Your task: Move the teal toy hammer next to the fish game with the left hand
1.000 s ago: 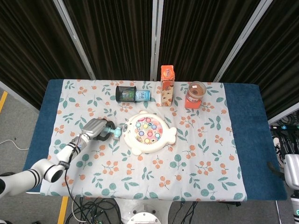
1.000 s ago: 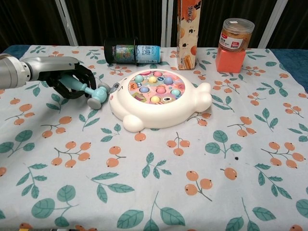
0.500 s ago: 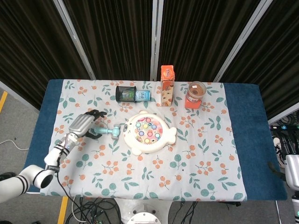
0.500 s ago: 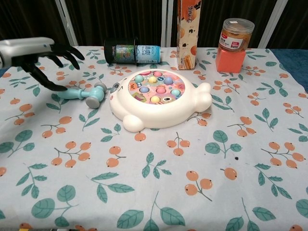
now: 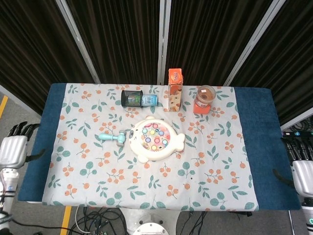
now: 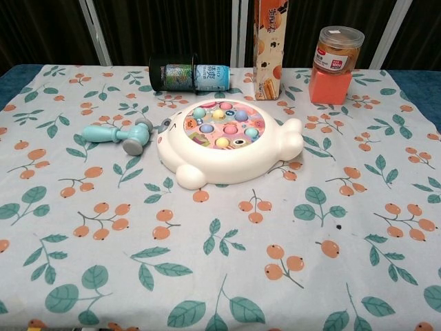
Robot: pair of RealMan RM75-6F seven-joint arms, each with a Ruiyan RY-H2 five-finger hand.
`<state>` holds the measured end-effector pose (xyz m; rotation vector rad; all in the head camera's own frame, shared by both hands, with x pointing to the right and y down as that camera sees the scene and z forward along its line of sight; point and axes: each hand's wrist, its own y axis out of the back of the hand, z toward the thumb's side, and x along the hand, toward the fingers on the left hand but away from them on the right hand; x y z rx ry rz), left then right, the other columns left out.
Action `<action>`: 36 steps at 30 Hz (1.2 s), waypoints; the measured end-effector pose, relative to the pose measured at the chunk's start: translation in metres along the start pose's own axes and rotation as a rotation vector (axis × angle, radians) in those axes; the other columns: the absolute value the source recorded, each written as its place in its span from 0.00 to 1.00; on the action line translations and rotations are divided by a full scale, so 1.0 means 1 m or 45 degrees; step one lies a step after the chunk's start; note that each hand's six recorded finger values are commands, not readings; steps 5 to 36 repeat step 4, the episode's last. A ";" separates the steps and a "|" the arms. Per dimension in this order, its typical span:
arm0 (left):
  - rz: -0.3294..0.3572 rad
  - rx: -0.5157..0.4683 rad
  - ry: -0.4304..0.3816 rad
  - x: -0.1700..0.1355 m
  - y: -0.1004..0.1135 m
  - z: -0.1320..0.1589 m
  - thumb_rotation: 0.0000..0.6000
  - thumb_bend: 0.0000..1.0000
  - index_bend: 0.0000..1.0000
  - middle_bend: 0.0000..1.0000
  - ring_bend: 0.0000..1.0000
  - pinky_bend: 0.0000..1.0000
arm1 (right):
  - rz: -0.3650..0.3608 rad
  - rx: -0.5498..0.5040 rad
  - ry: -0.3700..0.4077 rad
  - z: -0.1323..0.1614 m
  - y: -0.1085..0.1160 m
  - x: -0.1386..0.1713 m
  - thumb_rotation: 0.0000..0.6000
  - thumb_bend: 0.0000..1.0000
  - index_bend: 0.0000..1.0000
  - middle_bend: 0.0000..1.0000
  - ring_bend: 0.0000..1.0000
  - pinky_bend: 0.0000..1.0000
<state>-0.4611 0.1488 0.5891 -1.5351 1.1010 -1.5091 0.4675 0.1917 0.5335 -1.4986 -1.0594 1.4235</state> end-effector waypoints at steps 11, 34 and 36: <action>-0.017 0.023 0.058 -0.037 0.002 -0.010 1.00 0.19 0.20 0.24 0.10 0.11 | 0.020 -0.023 0.035 0.007 -0.007 -0.001 1.00 0.14 0.00 0.13 0.00 0.01; -0.017 0.023 0.058 -0.037 0.002 -0.010 1.00 0.19 0.20 0.24 0.10 0.11 | 0.020 -0.023 0.035 0.007 -0.007 -0.001 1.00 0.14 0.00 0.13 0.00 0.01; -0.017 0.023 0.058 -0.037 0.002 -0.010 1.00 0.19 0.20 0.24 0.10 0.11 | 0.020 -0.023 0.035 0.007 -0.007 -0.001 1.00 0.14 0.00 0.13 0.00 0.01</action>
